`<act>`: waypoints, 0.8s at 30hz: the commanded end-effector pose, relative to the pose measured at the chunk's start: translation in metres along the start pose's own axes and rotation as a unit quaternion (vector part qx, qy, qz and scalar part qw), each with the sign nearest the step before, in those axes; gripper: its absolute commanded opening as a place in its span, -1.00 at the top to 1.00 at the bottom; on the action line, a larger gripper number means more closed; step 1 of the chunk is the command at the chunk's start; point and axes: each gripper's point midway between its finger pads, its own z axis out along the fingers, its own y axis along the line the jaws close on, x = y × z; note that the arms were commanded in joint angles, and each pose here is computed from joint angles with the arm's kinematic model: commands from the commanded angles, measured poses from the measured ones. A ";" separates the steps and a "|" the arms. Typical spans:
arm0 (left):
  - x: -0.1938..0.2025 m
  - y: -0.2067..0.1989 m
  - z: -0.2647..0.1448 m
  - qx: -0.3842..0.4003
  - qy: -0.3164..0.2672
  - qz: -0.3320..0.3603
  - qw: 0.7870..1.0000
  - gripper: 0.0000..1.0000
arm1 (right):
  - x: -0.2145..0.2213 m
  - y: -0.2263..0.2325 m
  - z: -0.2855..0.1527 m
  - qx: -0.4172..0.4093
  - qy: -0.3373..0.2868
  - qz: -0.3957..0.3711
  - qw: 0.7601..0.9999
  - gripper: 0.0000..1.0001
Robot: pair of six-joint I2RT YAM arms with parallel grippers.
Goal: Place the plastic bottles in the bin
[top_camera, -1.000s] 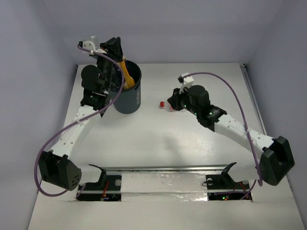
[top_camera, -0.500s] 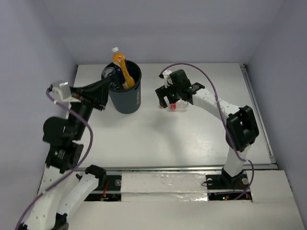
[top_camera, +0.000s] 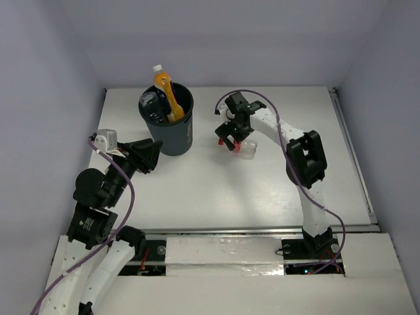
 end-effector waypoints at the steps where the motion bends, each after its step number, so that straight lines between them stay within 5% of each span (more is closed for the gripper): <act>1: -0.024 -0.019 -0.007 0.036 -0.035 0.007 0.999 0.23 | 0.010 0.007 0.003 -0.020 0.038 -0.018 0.999 -0.94; 10: -0.016 -0.009 -0.006 0.025 -0.039 0.024 0.999 0.17 | 0.010 0.011 0.025 -0.032 0.047 -0.001 0.998 -0.57; 14: -0.011 -0.007 -0.004 0.025 -0.035 0.027 0.999 0.17 | -0.006 0.016 0.020 -0.043 0.008 0.010 0.999 -0.11; 20: -0.007 0.004 -0.006 0.001 -0.038 0.028 0.999 0.16 | -0.065 0.019 -0.055 -0.047 -0.147 0.052 0.987 0.07; 24: -0.012 0.010 -0.010 -0.018 -0.053 0.024 0.998 0.16 | -0.129 0.034 -0.164 -0.095 -0.329 0.064 0.937 0.07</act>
